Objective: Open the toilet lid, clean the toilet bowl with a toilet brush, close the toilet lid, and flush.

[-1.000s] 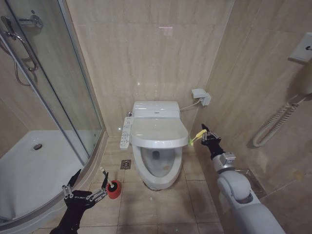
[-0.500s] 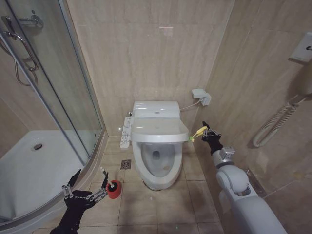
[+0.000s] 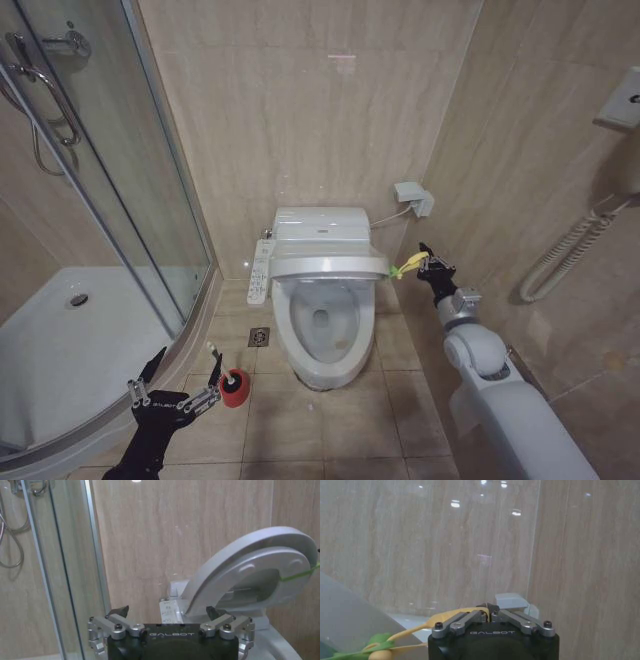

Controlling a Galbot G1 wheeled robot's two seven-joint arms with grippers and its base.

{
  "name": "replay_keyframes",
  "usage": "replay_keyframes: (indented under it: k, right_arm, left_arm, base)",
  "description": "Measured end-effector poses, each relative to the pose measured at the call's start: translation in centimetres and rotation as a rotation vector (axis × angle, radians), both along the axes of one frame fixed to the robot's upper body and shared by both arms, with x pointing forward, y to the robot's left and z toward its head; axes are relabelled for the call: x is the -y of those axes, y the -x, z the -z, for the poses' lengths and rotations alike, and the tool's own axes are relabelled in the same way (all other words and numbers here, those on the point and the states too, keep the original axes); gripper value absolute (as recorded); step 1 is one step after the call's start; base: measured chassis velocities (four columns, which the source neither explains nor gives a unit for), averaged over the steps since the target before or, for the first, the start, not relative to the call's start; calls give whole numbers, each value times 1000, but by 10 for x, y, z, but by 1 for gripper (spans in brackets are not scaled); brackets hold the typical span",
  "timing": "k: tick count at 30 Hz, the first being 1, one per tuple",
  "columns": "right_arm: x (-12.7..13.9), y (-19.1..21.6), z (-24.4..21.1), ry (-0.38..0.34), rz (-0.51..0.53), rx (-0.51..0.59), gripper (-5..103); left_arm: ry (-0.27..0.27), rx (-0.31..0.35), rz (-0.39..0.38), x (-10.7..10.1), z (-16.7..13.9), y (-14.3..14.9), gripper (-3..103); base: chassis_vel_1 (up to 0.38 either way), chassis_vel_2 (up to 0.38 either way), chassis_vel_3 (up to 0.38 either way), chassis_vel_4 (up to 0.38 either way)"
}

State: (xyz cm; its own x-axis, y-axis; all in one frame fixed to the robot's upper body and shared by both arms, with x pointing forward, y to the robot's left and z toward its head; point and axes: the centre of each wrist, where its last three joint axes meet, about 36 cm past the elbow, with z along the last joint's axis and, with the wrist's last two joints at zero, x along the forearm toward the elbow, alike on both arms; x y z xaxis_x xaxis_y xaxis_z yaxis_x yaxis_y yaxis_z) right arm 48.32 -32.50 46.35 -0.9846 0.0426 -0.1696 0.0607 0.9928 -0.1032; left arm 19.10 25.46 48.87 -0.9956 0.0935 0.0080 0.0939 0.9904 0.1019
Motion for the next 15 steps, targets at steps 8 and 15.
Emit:
replay_keyframes:
  k: [8,15]
  right_arm:
    - [-1,-27,-14,-5,3,7,2]
    - [-8,-54,-22,-17,7,2,2]
  left_arm:
    - [0,0,0,0,0,0,100]
    - [0,0,0,0,0,0,100]
  base:
    - [0,0,0,0]
    - [0,0,0,0]
